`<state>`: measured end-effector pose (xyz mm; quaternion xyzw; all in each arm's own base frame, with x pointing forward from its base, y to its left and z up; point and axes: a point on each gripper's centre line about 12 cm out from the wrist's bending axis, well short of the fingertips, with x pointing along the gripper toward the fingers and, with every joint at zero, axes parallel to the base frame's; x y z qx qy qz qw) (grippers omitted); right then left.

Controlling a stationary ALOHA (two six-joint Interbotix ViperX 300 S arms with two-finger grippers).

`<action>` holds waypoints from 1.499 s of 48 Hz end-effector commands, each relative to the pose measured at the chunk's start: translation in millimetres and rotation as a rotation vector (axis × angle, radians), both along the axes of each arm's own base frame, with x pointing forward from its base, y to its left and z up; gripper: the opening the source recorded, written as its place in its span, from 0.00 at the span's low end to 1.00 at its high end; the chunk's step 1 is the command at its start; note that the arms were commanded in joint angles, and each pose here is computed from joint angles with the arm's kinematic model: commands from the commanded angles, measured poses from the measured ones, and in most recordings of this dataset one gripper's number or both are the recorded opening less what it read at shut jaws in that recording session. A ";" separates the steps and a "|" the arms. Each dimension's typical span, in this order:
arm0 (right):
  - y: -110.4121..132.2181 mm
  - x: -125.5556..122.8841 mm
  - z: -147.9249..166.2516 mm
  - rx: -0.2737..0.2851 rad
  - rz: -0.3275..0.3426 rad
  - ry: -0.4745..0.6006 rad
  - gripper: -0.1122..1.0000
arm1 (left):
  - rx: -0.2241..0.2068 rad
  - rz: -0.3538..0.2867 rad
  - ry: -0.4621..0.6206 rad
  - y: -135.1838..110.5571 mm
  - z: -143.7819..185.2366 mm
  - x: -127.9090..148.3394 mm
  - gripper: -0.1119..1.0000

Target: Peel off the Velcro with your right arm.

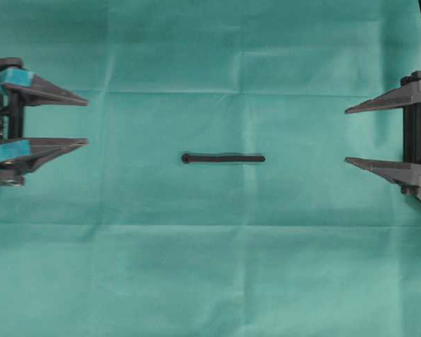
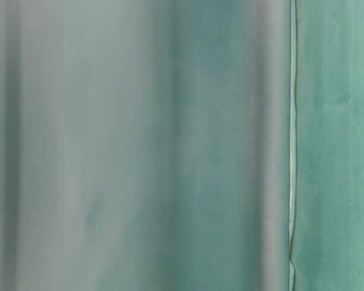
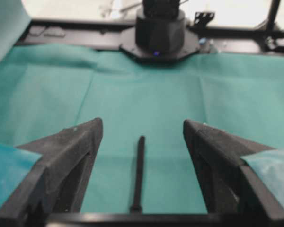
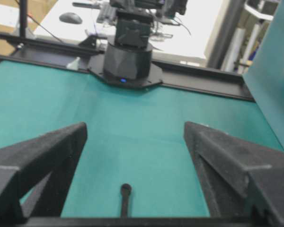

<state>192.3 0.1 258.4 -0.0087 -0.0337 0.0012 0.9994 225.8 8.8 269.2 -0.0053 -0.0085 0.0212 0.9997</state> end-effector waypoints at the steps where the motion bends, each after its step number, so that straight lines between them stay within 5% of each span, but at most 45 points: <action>1: -0.5 3.8 3.8 -0.003 -0.002 -0.012 0.68 | 0.000 0.012 -0.034 3.2 10.8 13.2 0.78; 34: -0.5 3.5 1.9 -0.003 -0.002 -0.008 0.68 | -0.002 0.022 0.046 11.4 -4.4 128.6 0.78; 54: 0.1 2.6 1.7 -0.013 0.002 -0.011 0.68 | -0.006 0.021 0.083 13.1 -10.5 160.2 0.78; 72: 0.3 2.6 1.5 -0.016 0.004 -0.009 0.68 | -0.026 0.014 0.401 13.1 -23.1 176.9 0.78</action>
